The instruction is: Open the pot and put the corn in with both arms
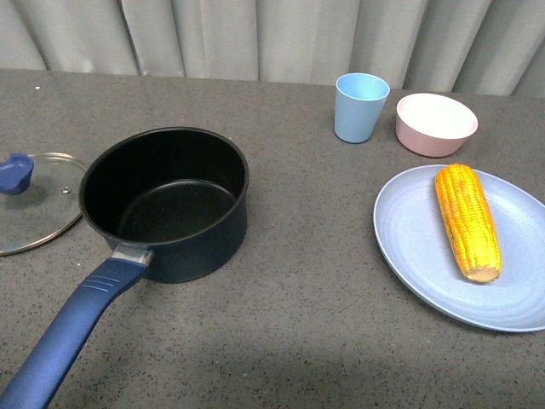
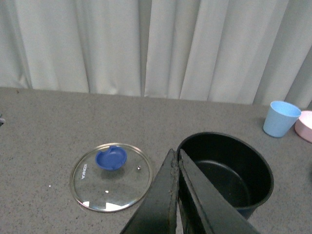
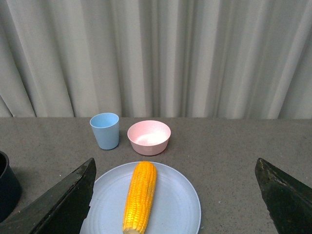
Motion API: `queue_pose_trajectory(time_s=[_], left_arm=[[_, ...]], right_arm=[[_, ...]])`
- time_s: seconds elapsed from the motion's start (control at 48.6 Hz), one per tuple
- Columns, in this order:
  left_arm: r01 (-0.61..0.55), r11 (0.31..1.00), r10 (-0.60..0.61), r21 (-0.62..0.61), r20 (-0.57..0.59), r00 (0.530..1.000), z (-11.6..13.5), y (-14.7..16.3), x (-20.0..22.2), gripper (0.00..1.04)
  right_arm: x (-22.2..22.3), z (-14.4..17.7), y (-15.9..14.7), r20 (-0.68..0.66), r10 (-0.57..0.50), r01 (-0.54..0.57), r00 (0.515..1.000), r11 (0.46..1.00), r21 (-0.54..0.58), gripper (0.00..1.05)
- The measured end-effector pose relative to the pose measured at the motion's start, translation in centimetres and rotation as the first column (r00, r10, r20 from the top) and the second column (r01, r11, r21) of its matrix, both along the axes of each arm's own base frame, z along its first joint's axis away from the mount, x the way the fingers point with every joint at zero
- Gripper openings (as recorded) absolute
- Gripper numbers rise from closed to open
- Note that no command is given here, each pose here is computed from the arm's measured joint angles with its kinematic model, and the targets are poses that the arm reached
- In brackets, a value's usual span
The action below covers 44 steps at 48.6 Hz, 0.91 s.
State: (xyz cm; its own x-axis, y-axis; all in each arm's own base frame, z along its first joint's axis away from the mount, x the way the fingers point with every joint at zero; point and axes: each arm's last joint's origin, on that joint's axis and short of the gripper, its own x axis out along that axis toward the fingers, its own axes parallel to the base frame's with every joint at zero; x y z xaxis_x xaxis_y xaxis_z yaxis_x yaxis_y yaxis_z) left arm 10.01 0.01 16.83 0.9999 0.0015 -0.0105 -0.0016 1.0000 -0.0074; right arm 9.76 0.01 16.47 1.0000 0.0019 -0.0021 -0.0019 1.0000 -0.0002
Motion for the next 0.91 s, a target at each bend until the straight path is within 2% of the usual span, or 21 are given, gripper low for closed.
queue_pose_trajectory(time_s=[0.267, 0.329, 0.37, 0.412, 0.453, 0.494, 0.556, 0.638, 0.761, 0.905], left_arm=[[0.000, 1.000, 0.000, 0.000, 0.027, 1.000, 0.2, 0.0, -0.3, 0.06], [0.000, 1.000, 0.000, 0.000, 0.027, 1.000, 0.2, 0.0, -0.3, 0.18], [0.000, 1.000, 0.000, 0.000, 0.027, 1.000, 0.2, 0.0, -0.3, 0.29], [0.001, 1.000, -0.001, 0.000, 0.028, 1.000, 0.2, 0.0, -0.3, 0.38], [0.001, 1.000, -0.001, 0.000, 0.027, 1.000, 0.2, 0.0, -0.3, 0.47], [0.001, 1.000, -0.001, 0.000, 0.027, 1.000, 0.2, 0.0, -0.3, 0.54], [0.002, 1.000, -0.002, 0.000, 0.027, 1.000, 0.2, 0.0, -0.3, 0.66], [0.002, 1.000, -0.002, 0.000, 0.027, 1.000, 0.2, 0.0, -0.3, 0.82], [0.001, 1.000, -0.001, 0.000, 0.027, 1.000, 0.2, 0.0, -0.3, 1.00], [0.001, 1.000, -0.002, 0.002, 0.027, 1.000, 0.2, 0.0, -0.3, 0.98]], right_arm=[[0.0, 0.0, 0.0, 0.000, 0.000, 0.000, 1.000, 1.000, 0.000, 0.95], [0.0, 0.0, 0.0, -0.004, -0.029, 0.029, 1.000, 1.000, -0.012, 0.95], [0.4, 0.1, -0.1, -0.008, -0.208, 0.207, 0.978, 0.976, -0.060, 0.95], [0.9, 0.1, -0.4, -0.020, -0.324, 0.321, 0.946, 0.943, -0.089, 0.95], [1.7, 0.4, -0.9, -0.032, -0.391, 0.386, 0.920, 0.917, -0.098, 0.95], [2.5, 0.9, -1.3, -0.049, -0.403, 0.397, 0.914, 0.913, -0.091, 0.95], [4.3, 1.8, -1.9, -0.086, -0.393, 0.386, 0.916, 0.919, -0.087, 0.95], [7.1, 2.1, -2.2, -0.171, -0.325, 0.319, 0.930, 0.946, -0.063, 0.95], [10.3, 1.1, -2.3, -0.312, -0.244, 0.251, 0.918, 0.968, -0.019, 0.95], [14.0, -0.1, -2.1, -0.453, -0.131, 0.182, 0.882, 0.981, 0.072, 0.95]])
